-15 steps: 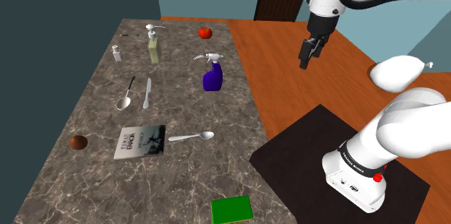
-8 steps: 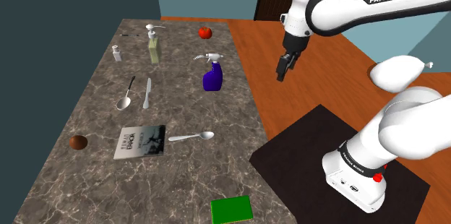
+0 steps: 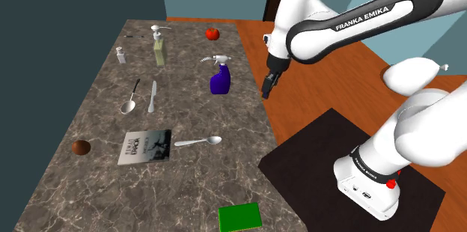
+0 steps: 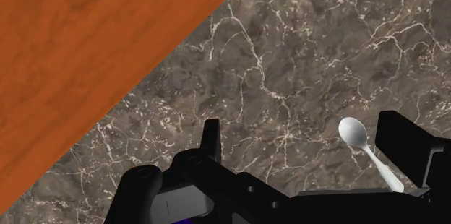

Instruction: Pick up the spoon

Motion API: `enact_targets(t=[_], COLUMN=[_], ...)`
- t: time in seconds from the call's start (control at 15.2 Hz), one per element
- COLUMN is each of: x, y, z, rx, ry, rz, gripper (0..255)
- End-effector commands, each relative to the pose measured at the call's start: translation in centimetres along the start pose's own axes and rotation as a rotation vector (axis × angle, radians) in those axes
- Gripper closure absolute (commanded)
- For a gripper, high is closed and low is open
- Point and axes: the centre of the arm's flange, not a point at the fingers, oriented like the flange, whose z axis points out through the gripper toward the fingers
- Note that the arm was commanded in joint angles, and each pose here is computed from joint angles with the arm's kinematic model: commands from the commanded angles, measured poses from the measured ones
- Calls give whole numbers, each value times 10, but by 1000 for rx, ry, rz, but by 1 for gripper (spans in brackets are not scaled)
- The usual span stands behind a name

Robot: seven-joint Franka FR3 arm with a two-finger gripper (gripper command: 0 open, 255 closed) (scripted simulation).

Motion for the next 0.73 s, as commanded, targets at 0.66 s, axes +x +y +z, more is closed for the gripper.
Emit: enact_targets(t=[0.66], x=[83], y=[-66], z=[102], rx=[63], ry=[95], rz=[-204], gripper=[0])
